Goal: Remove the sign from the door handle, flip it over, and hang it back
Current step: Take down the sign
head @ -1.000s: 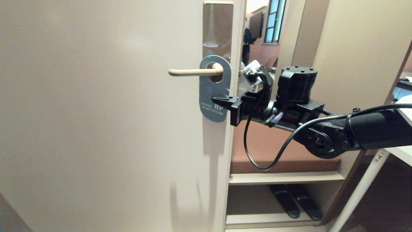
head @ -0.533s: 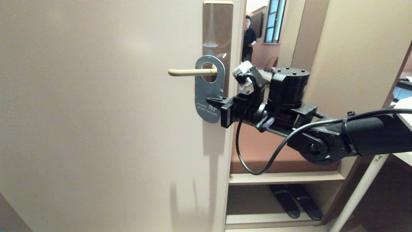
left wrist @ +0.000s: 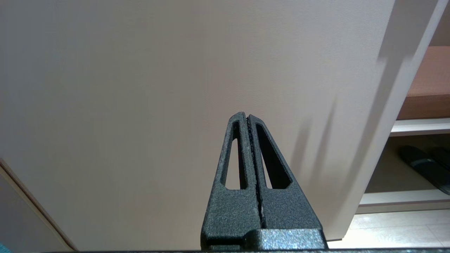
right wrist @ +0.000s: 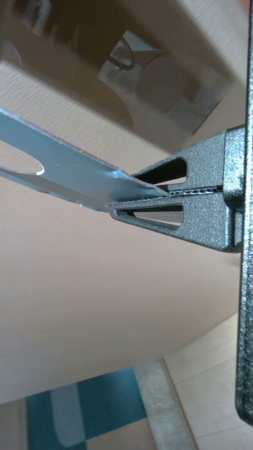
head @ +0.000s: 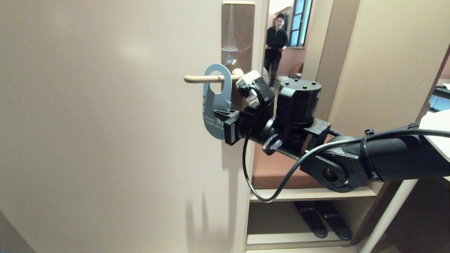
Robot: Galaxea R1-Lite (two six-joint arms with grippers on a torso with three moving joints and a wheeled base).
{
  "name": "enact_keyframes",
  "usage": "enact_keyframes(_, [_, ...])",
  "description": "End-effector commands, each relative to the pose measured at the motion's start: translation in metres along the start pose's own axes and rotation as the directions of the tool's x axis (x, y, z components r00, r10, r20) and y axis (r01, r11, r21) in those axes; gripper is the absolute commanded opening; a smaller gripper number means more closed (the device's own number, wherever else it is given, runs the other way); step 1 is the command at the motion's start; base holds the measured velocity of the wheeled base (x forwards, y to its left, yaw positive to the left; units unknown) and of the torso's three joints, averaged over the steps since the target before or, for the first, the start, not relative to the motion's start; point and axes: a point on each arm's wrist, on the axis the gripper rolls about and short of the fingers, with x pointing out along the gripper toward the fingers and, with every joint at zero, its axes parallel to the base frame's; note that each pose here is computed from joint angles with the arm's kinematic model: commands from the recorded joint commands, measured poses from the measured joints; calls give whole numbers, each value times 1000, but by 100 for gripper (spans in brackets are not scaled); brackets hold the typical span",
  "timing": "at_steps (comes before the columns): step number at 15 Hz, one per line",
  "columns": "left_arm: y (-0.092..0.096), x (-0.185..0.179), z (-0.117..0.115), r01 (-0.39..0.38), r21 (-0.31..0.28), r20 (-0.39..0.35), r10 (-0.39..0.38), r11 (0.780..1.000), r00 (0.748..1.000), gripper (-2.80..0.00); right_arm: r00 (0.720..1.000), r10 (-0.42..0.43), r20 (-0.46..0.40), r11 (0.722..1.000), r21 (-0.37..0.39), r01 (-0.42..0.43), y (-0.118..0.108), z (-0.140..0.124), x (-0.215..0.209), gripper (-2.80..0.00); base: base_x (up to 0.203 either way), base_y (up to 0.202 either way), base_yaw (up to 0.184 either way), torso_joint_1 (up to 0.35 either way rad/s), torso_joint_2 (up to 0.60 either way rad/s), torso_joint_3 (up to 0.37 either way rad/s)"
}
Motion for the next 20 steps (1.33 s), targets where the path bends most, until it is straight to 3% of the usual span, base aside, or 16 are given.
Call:
enact_keyframes(1, [0, 0, 0, -1, 0, -1, 1, 1000, 1000, -280, 1000, 4, 22, 1000, -5, -4, 8, -4, 9, -280, 0, 0, 0, 0, 0, 0])
enact_keyframes(5, [0, 0, 0, -2, 0, -1, 2, 1000, 1000, -280, 997, -52, 63, 998, -14, 53, 21, -6, 19, -280, 0, 0, 0, 0, 0, 0])
enact_keyframes(20, [0, 0, 0, 1, 0, 0, -1, 1000, 1000, -280, 989, -53, 135, 990, -121, 69, 22, -9, 46, -280, 0, 0, 0, 0, 0, 0])
